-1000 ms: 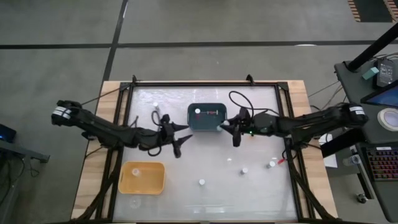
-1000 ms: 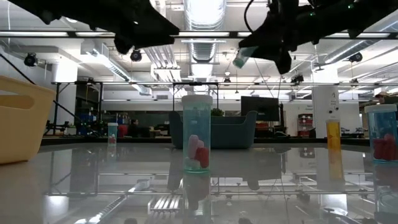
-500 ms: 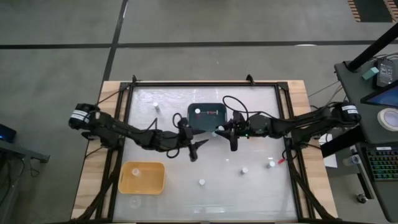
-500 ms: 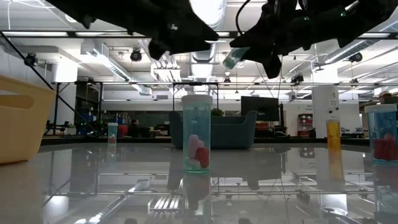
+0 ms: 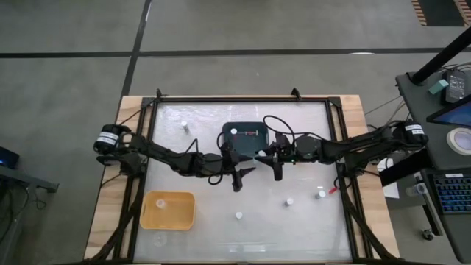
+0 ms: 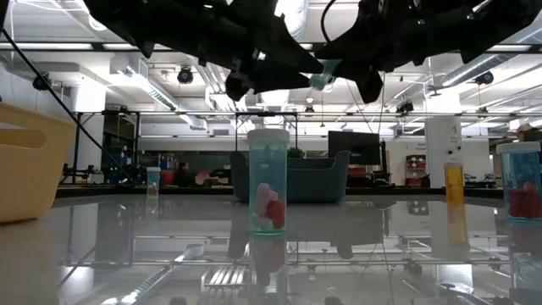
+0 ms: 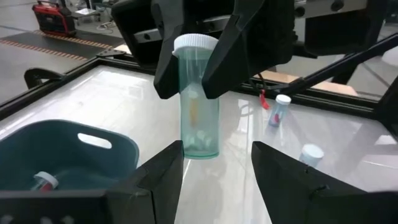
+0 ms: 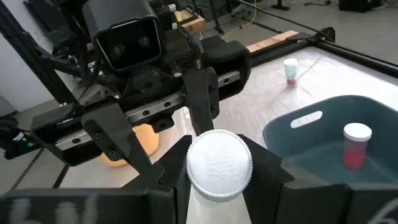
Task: Pick and place medicine bottles into bin by pill shape (circle, oval)
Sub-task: Put the green tablet bottle into the yellow bin
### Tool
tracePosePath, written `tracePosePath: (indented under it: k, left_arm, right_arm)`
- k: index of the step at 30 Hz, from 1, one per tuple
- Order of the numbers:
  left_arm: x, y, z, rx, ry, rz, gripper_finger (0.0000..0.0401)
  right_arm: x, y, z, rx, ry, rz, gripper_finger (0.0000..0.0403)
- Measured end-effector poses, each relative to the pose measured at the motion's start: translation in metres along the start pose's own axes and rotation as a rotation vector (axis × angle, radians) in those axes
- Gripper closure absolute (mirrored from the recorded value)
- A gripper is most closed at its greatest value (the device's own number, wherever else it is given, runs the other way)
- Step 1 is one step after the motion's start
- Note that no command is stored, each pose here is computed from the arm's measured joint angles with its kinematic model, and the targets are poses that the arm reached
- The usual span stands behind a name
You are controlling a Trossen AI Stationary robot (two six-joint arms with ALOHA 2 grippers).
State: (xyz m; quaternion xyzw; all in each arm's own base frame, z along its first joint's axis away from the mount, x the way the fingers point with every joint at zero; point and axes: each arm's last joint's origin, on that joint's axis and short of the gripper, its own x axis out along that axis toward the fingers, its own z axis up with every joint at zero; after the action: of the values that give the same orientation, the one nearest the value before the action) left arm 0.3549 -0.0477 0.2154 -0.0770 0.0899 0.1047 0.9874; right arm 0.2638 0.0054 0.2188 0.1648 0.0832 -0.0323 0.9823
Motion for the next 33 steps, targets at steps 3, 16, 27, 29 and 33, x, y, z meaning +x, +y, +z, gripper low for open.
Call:
tracePosePath:
  k: [3,16,27,29,33]
  left_arm:
    - [0.001,0.002,0.001,-0.019,-0.013,0.0,0.0228]
    - [0.011,0.006,0.002,-0.055,-0.088,-0.045,0.0228]
    - [0.015,0.005,0.0,-0.06,-0.117,-0.061,0.0238]
    - [0.015,0.005,0.0,-0.059,-0.117,-0.06,0.0252]
    - [0.015,0.005,0.0,-0.059,-0.115,-0.058,0.0292]
  right_arm:
    - [0.0,0.0,0.0,0.0,0.0,-0.002,0.0298]
    - [-0.001,0.009,0.004,0.001,-0.062,0.043,0.0298]
    - [-0.001,0.009,0.004,-0.002,-0.061,0.044,0.0298]
    - [-0.001,0.009,0.004,-0.002,-0.061,0.044,0.0298]
    - [-0.001,0.009,0.004,0.0,-0.059,0.048,0.0298]
